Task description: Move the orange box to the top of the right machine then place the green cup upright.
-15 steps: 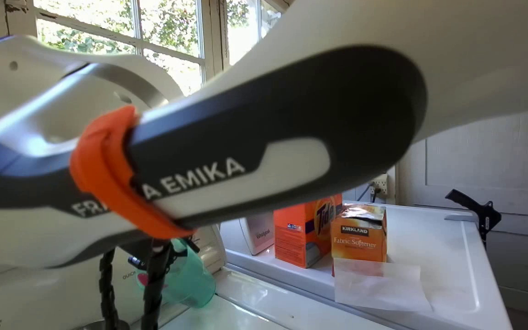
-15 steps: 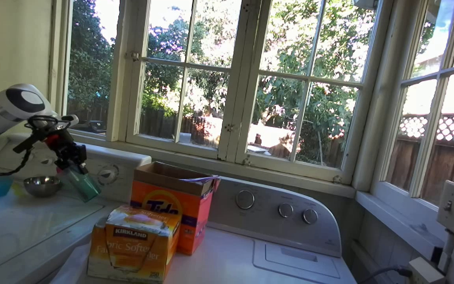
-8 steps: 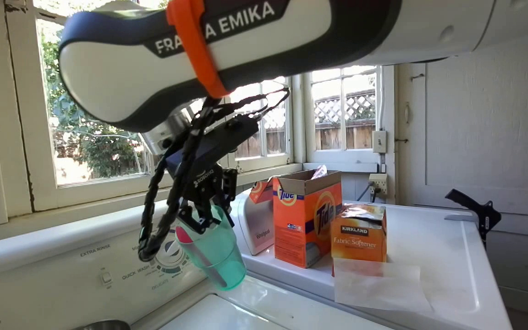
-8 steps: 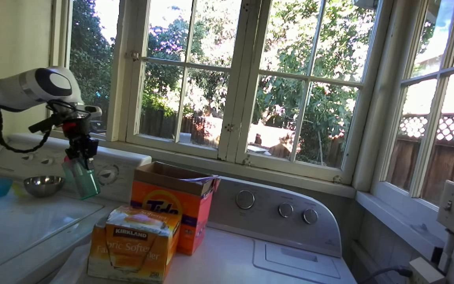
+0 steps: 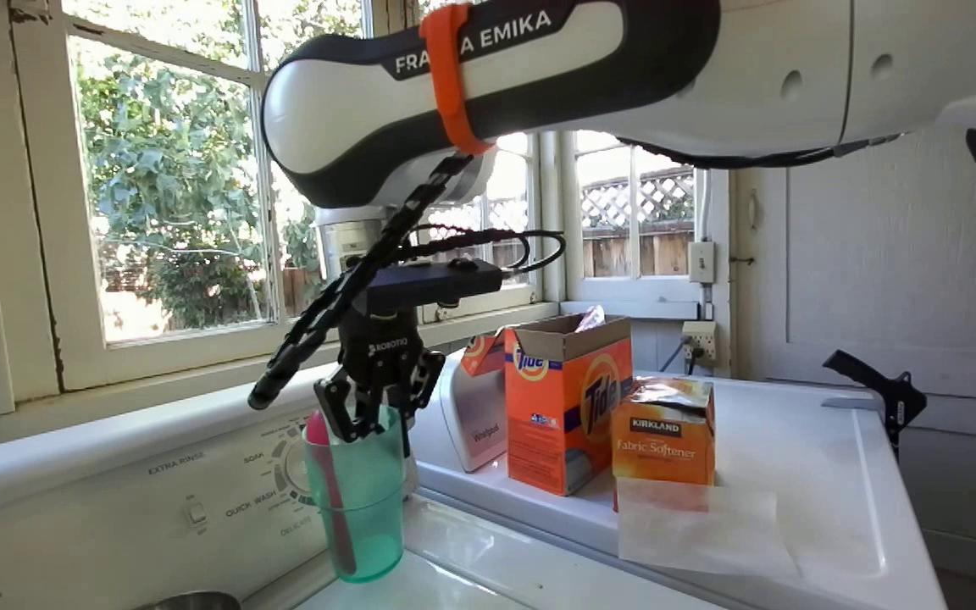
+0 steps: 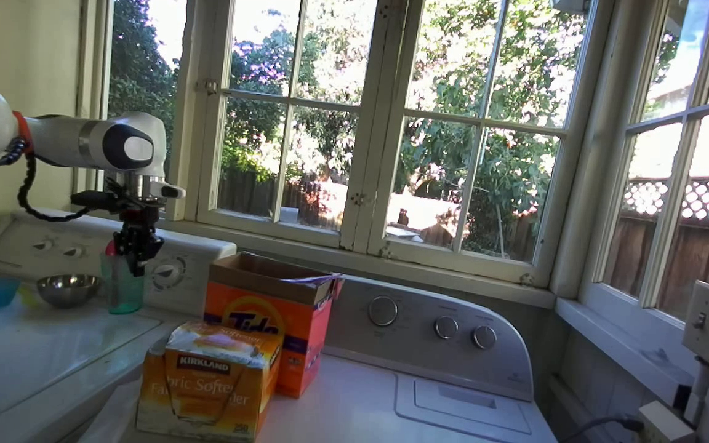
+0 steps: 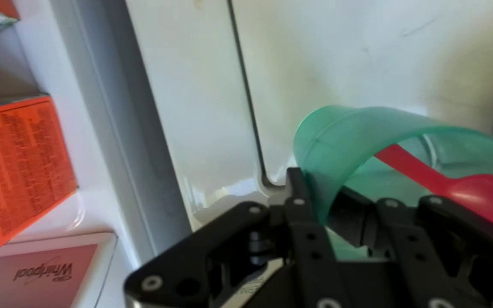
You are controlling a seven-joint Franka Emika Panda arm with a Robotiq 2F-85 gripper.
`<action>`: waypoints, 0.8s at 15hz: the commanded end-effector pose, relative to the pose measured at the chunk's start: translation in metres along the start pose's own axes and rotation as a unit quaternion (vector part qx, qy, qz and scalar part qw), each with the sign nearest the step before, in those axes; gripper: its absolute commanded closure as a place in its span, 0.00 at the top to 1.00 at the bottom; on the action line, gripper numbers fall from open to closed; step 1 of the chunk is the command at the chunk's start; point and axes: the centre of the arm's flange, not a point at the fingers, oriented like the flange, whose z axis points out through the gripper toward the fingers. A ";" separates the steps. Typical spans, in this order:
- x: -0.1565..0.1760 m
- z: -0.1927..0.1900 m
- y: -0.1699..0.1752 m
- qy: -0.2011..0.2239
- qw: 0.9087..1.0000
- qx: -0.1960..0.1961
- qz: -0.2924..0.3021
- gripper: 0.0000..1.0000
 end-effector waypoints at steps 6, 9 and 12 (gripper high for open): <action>0.004 0.023 -0.015 -0.059 0.986 0.158 0.016 0.02; 0.002 0.023 -0.016 -0.060 0.990 0.124 0.025 0.02; 0.000 0.020 -0.018 -0.064 0.993 0.094 0.023 0.02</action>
